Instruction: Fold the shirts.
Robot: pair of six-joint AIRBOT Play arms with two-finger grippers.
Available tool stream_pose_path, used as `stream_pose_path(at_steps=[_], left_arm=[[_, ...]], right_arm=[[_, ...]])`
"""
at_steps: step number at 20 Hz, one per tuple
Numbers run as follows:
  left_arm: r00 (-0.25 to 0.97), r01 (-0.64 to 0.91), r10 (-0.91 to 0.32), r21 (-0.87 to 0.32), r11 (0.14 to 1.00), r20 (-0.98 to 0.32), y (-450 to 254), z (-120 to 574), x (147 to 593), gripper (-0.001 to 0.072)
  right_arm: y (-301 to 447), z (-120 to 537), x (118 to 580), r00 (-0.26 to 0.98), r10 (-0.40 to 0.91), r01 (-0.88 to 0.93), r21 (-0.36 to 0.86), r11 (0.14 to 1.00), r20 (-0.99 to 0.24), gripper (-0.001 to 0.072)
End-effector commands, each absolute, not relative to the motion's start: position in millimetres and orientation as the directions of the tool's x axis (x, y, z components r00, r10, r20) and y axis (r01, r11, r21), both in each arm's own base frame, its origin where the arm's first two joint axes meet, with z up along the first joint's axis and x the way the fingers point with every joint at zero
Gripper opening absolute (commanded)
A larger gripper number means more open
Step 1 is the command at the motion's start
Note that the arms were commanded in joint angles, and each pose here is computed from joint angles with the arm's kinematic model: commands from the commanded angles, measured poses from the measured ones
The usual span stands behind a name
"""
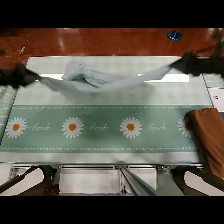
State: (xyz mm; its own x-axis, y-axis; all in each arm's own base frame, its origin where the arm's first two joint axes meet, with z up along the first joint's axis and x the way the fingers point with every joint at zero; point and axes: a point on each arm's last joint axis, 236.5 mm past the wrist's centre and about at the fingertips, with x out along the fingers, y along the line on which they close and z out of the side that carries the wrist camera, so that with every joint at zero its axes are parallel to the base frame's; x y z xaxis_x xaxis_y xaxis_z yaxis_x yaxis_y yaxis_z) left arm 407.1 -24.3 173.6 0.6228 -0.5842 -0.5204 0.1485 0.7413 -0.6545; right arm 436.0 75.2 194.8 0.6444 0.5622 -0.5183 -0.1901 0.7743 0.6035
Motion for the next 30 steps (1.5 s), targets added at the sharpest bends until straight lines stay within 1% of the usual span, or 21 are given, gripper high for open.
stream_pose_path(at_steps=[1,3,5,8,10,11,13,14,16,17,19,22,24,25,27,30], left_arm=[[0.830,0.378,-0.505,-0.428,0.821,-0.235,-34.2,354.3,392.5,0.0020],[0.895,0.348,-0.407,-0.284,0.893,-0.184,-30.9,410.9,358.8,0.0020],[0.949,0.262,-0.286,-0.177,0.949,-0.133,-25.8,451.6,319.0,0.0020],[0.987,0.156,-0.158,-0.069,0.985,-0.030,-29.6,491.1,251.5,0.0020],[0.996,0.083,-0.084,0.038,0.996,0.025,-29.9,503.4,205.9,0.0020],[0.997,0.052,-0.056,0.065,0.997,0.051,-26.2,507.8,184.4,0.0020],[0.997,0.000,-0.004,0.055,0.999,0.076,-9.4,508.9,149.2,0.0020],[0.998,-0.027,0.025,0.043,0.999,0.059,2.2,502.5,137.0,0.0020],[0.994,-0.094,0.095,0.014,0.995,-0.056,28.0,473.1,126.1,0.0021],[0.984,-0.107,0.109,0.023,0.994,-0.138,34.0,453.3,129.1,0.0021],[0.959,-0.086,0.095,0.043,0.995,-0.266,30.5,416.2,152.0,0.0021],[0.883,-0.088,0.102,0.052,0.995,-0.458,23.9,340.4,211.4,0.0021],[0.839,-0.093,0.102,0.043,0.995,-0.534,17.4,286.9,260.2,0.0021],[0.823,-0.106,0.096,0.014,0.994,-0.560,13.1,261.7,284.2,0.0021],[0.794,-0.089,0.046,-0.041,0.995,-0.606,-4.6,212.9,333.0,0.0021],[0.720,-0.063,-0.010,-0.080,0.995,-0.694,-26.9,141.2,399.9,0.0022]], right_arm=[[60.9,342.4,395.0,0.810,0.429,-0.303,0.341,0.890,-0.400,0.0024],[55.2,393.2,353.5,0.866,0.359,-0.301,0.210,0.930,-0.348,0.0024],[53.9,429.0,306.1,0.908,0.305,-0.284,0.111,0.952,-0.288,0.0024],[54.8,461.2,238.9,0.951,0.244,-0.240,0.042,0.970,-0.189,0.0024],[57.6,466.3,201.6,0.961,0.222,-0.222,0.019,0.975,-0.165,0.0024],[58.7,464.2,185.9,0.962,0.213,-0.212,0.023,0.977,-0.169,0.0024],[62.5,451.4,164.2,0.953,0.213,-0.209,0.038,0.977,-0.215,0.0024],[63.8,441.4,156.3,0.944,0.214,-0.208,0.051,0.977,-0.253,0.0024],[62.9,422.0,149.2,0.920,0.208,-0.194,0.074,0.978,-0.333,0.0024],[62.1,412.8,151.3,0.907,0.209,-0.188,0.093,0.978,-0.365,0.0024],[63.3,391.4,163.7,0.875,0.231,-0.192,0.134,0.972,-0.425,0.0024],[75.8,346.6,200.5,0.806,0.329,-0.241,0.235,0.942,-0.492,0.0024],[72.9,307.4,233.6,0.777,0.350,-0.223,0.292,0.930,-0.524,0.0024],[68.6,283.6,251.7,0.760,0.351,-0.200,0.317,0.927,-0.547,0.0024],[58.7,236.5,287.4,0.722,0.347,-0.155,0.349,0.924,-0.599,0.0024],[43.5,180.2,345.7,0.670,0.342,-0.092,0.384,0.919,-0.659,0.0024]])
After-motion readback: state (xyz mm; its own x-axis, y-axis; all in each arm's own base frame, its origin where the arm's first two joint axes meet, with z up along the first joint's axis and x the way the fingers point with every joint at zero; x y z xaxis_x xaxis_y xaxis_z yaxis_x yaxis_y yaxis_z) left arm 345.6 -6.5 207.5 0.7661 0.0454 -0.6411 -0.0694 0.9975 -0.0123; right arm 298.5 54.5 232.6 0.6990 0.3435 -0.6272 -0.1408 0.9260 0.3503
